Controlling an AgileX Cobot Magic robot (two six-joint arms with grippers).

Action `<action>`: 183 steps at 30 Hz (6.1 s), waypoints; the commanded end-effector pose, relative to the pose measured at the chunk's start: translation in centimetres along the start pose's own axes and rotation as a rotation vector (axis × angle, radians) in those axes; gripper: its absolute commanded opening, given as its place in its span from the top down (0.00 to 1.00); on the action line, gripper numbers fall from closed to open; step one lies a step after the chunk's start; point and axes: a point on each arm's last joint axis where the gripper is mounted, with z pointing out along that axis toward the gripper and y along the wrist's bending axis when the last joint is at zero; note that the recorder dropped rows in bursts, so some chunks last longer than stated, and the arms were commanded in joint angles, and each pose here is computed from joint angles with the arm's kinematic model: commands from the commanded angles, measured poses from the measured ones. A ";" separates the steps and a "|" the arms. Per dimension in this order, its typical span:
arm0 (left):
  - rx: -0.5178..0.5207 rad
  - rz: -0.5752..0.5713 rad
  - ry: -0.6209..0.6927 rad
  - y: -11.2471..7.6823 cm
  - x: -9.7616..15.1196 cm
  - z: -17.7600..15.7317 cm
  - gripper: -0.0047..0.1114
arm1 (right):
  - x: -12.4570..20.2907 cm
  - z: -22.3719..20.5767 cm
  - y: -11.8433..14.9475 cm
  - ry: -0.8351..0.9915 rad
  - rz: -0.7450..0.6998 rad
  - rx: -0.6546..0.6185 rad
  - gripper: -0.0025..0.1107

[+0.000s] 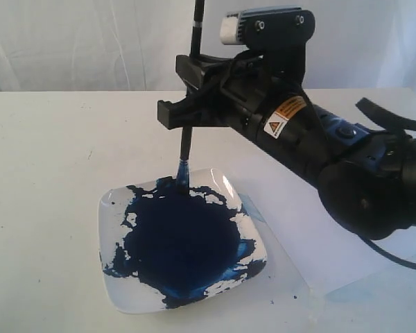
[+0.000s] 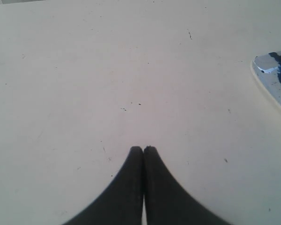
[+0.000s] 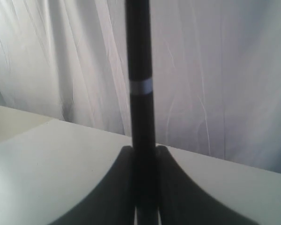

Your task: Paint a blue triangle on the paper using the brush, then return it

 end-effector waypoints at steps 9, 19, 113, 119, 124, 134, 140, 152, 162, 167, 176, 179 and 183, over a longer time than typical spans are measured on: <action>0.000 -0.004 -0.002 0.0 0.1 0.0 0.96 | -3.6 -2.2 0.0 -0.060 0.124 0.036 0.98; -0.001 -0.002 -0.009 0.0 0.1 0.0 0.96 | -5.1 -3.1 1.3 -0.094 0.088 -0.159 0.98; 0.940 -0.048 0.313 -8.4 -9.5 1.4 0.96 | 4.0 3.8 -8.9 0.187 -0.016 -0.364 0.98; 0.939 -0.048 0.312 -8.4 -9.5 1.5 0.96 | 4.4 3.9 -9.0 0.200 -0.012 -0.359 0.98; 0.939 -0.048 0.312 -8.4 -9.5 1.5 0.96 | 4.6 4.0 -9.1 0.201 -0.003 -0.357 0.98; 0.939 -0.048 0.312 -8.4 -9.5 1.5 0.96 | 4.2 4.0 -9.0 0.176 0.009 -0.360 0.98; 0.960 -0.095 0.281 -8.6 -10.0 1.4 0.96 | -0.2 2.8 -8.7 0.059 -0.034 -0.334 0.98; 1.192 -0.110 0.199 -11.1 -14.5 3.6 0.96 | -8.8 -2.5 -11.2 -0.125 -0.061 -0.201 0.98; 1.278 0.109 0.285 -22.0 -16.4 8.1 0.96 | -10.2 -8.0 -15.8 0.020 -0.022 -0.109 0.98; 1.331 0.201 0.300 -28.1 -16.4 11.0 0.96 | -9.7 -8.4 -18.0 -0.005 -0.011 -0.054 0.98; 1.337 0.339 0.373 -33.5 -14.1 17.1 0.96 | -5.2 -7.1 -21.7 0.014 0.047 -0.071 0.98; 1.291 0.417 0.469 -34.0 -12.3 18.8 0.96 | -4.0 -6.6 -22.4 -0.002 0.055 -0.085 0.98; 1.271 0.482 0.517 -34.6 -11.2 20.0 0.96 | -2.8 -6.3 -23.2 -0.034 0.063 -0.089 0.98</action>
